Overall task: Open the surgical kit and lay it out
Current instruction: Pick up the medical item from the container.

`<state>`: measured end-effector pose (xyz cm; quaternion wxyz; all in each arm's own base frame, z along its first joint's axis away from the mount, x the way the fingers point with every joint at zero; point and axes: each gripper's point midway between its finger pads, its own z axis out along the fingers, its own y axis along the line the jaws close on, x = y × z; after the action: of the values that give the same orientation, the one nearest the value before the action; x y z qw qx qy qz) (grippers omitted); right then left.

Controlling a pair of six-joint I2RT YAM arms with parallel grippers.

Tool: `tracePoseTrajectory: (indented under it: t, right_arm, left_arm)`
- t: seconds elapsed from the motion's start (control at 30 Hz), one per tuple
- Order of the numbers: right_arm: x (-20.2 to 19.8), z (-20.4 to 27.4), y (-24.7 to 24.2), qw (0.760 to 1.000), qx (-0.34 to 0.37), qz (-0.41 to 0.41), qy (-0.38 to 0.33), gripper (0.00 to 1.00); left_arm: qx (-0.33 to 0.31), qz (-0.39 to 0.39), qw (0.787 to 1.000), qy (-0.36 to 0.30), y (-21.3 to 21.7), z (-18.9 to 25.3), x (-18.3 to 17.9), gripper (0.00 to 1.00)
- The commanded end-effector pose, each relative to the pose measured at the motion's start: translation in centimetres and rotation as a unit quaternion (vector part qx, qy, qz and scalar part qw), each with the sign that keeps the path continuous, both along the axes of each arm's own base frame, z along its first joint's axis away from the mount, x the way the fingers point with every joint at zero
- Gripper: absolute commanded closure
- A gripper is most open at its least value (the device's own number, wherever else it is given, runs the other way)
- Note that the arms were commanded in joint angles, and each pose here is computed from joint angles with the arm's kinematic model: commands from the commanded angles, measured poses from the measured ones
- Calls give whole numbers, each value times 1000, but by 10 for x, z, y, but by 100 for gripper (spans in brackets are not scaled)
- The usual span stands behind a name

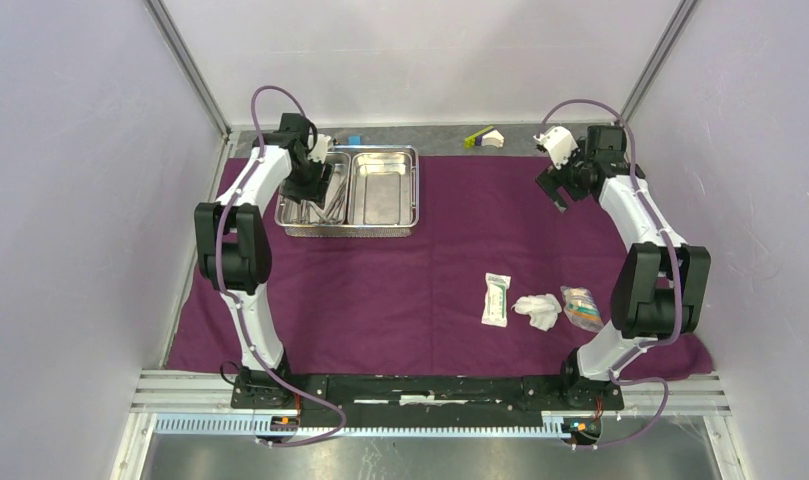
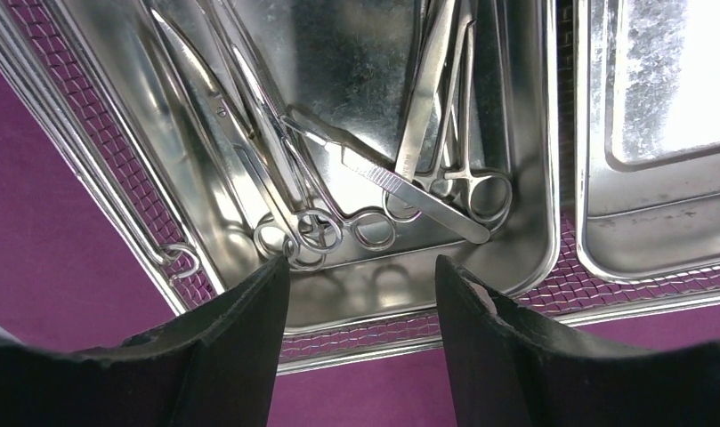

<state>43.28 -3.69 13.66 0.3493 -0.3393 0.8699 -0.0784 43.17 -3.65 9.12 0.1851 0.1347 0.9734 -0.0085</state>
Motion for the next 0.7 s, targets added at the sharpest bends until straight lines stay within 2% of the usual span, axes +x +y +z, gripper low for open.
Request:
tracePoseTrajectory:
  t: [0.0,0.43,0.67]
  right_arm:
    - [10,30,-3,999,-39,3,-28,3]
    - [18,22,23,997,-71,5,-20,3]
    - [24,24,22,997,-79,-3,-22,3]
  left_arm:
    - [9,8,1000,-23,-2,11,10,33]
    - [3,-17,1000,-21,-14,-14,41,37]
    - [1,-8,1000,-21,-19,-24,57,45]
